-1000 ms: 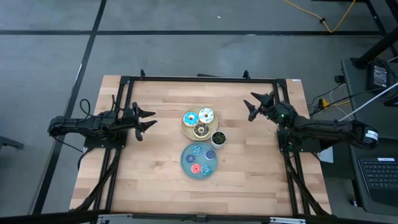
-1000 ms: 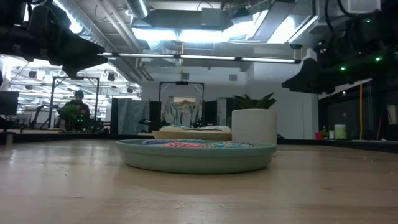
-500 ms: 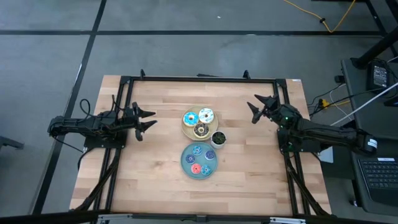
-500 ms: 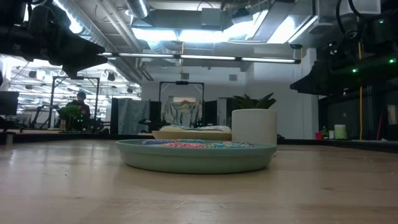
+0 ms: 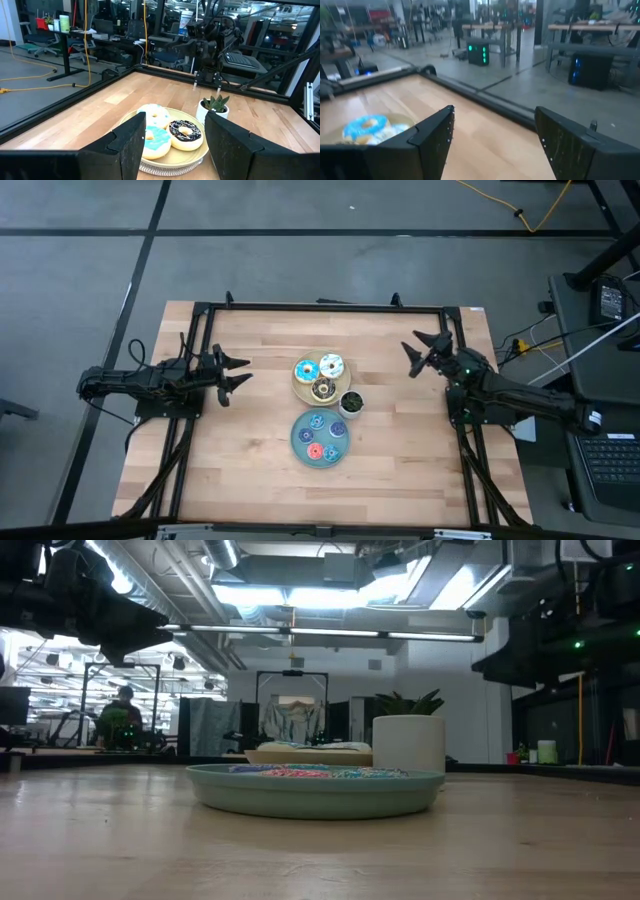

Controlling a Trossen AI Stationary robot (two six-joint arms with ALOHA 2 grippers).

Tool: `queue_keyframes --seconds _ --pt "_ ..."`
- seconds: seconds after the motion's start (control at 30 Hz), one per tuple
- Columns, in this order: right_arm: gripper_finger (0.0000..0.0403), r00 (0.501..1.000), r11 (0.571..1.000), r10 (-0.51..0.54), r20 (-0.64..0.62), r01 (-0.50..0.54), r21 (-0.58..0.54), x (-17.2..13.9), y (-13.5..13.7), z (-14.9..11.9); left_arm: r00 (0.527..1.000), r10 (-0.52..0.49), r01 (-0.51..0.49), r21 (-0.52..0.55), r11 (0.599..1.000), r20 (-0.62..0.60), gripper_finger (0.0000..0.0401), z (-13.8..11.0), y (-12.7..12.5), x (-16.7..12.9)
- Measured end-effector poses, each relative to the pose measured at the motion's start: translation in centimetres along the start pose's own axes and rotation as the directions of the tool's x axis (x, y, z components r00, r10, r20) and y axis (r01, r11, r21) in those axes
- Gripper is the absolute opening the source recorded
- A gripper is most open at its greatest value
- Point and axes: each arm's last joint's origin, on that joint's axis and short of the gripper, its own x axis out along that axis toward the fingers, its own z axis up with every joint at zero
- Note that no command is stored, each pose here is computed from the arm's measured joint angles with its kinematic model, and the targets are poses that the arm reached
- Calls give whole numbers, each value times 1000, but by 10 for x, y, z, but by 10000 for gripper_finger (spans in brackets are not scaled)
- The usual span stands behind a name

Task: Pick & Place donuts
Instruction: Return to Home Position

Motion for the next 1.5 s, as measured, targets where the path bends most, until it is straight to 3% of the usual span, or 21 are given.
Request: queue_keyframes --seconds 0.73,1.5 --pt "277 940 996 6 341 -36 83 -27 -7 31 1000 0 0 0 1000 0 196 0 0 0" --pt "277 948 997 15 318 -40 72 -26 -6 29 1000 0 0 0 1000 0 196 0 0 0"
